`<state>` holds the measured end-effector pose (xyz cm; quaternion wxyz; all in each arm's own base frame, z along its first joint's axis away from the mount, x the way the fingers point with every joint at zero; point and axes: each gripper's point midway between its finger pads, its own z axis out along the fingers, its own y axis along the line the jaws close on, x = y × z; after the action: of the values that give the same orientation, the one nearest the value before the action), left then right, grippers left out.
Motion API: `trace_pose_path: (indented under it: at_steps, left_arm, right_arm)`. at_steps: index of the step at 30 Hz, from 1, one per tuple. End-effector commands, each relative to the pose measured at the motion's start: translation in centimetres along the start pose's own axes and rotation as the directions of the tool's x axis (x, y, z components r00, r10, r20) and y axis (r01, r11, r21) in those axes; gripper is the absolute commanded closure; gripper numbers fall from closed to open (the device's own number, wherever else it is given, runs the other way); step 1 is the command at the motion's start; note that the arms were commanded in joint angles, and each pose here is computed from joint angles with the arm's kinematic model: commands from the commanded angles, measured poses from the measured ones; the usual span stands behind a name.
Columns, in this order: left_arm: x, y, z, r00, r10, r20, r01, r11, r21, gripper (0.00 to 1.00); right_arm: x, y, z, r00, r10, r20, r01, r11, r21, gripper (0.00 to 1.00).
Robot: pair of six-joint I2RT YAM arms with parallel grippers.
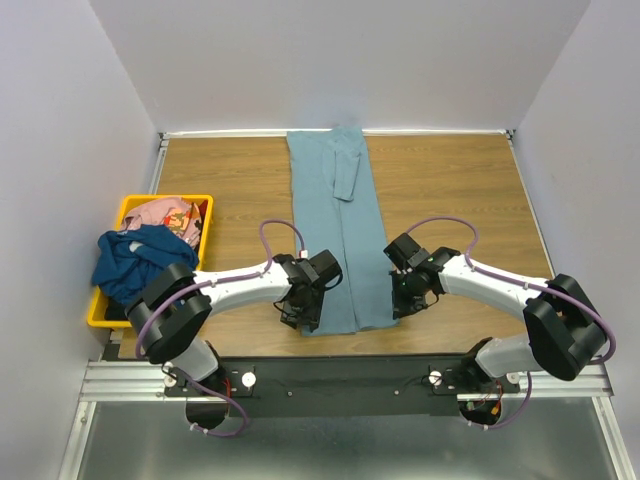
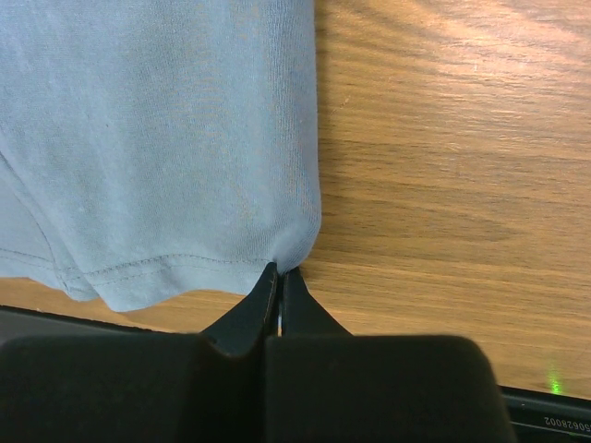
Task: Fold and stack the t-shirts
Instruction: Fold the tshirt
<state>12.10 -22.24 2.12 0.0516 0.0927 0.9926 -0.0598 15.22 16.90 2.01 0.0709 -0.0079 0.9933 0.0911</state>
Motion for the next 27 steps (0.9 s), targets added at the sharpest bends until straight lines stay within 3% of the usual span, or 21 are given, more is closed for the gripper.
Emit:
trace_pose_path:
  at_steps: [1,11,20,23,27]
  left_arm:
    - [0.5,0.4,0.6,0.999,0.026,-0.019,-0.027,0.999,-0.035,0.49]
    - [1.0,0.5,1.6,0.997,0.047,-0.054,-0.049,0.998,-0.05,0.55]
    - [1.0,0.3,1.3,0.998,0.053,-0.045,-0.055,0.997,-0.051,0.8]
    - [0.9,0.2,1.0,0.998,0.055,-0.035,-0.057,0.997,-0.045,0.98]
    - [1.1,0.2,0.4,0.998,0.061,-0.028,-0.062,0.997,-0.039,1.0]
  right_arm:
    - [0.2,0.5,0.0,1.0,-0.015,0.001,0.015,1.0,-0.025,0.99]
    - [0.1,0.6,0.0,1.0,-0.02,0.003,0.02,0.999,-0.026,0.99]
    - [0.2,0.7,-0.1,0.999,-0.034,-0.003,0.034,0.999,-0.037,0.99]
    - [0.2,0.8,-0.4,0.999,-0.045,-0.001,0.045,0.998,-0.048,0.99]
    - [0.5,1.1,-1.0,0.997,-0.069,-0.021,0.067,0.996,-0.063,0.99]
